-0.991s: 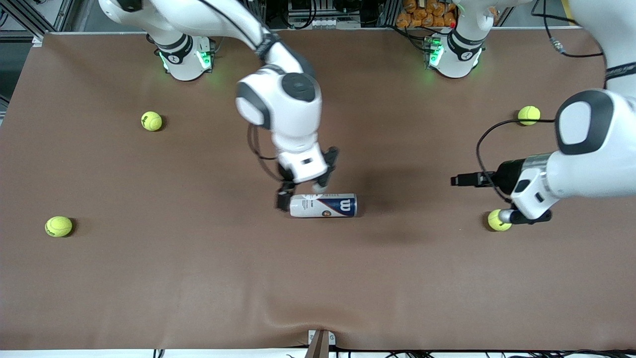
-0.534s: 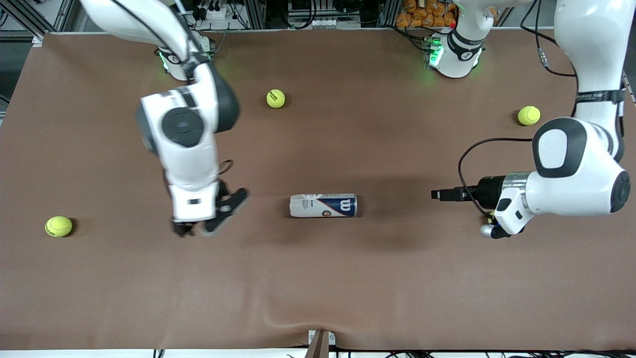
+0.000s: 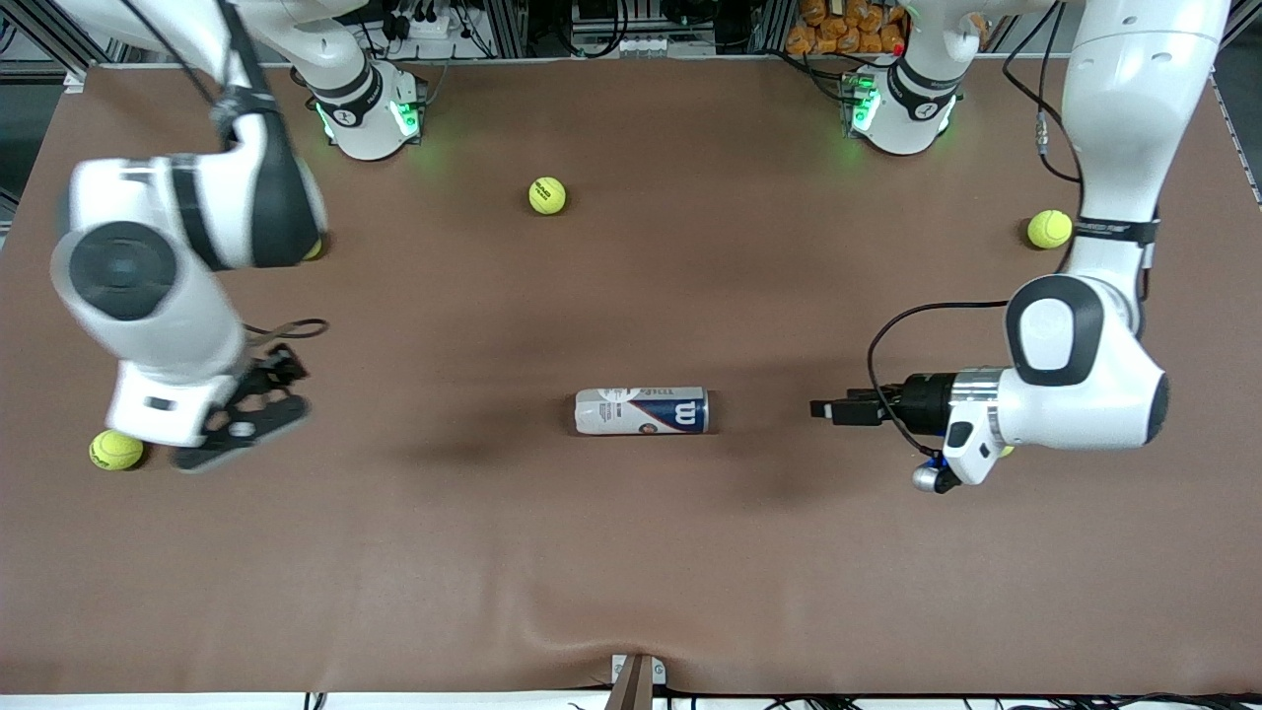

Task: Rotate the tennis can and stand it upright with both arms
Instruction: 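Withdraw the right gripper while the left gripper reaches toward the can, then close the left gripper around the can's end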

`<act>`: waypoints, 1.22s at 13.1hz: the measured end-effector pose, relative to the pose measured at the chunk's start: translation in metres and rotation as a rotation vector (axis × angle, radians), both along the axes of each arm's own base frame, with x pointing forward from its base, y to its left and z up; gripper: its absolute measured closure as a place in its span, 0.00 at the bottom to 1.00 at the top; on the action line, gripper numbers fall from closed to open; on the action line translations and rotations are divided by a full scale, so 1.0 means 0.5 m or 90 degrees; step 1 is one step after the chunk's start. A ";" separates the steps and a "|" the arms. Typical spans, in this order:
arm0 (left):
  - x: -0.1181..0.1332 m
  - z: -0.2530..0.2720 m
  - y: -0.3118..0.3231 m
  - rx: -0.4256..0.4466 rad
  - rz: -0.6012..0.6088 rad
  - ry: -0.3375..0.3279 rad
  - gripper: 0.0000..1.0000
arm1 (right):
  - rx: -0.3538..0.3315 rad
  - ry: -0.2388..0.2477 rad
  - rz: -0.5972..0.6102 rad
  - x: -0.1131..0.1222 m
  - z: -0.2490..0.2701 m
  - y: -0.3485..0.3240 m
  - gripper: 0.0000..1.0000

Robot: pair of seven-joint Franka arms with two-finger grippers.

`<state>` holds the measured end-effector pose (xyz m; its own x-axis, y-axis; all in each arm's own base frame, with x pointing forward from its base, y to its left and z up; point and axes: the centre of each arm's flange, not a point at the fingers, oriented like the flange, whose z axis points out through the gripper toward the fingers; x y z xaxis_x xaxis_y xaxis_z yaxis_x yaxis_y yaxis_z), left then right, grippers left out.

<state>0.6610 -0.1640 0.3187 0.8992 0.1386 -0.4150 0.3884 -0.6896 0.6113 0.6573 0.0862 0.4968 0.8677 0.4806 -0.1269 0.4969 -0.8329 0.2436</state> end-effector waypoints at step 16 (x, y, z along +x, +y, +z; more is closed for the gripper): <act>-0.101 -0.296 -0.065 -0.292 0.118 -0.053 0.00 | 0.133 -0.019 -0.305 -0.137 0.228 -0.213 0.00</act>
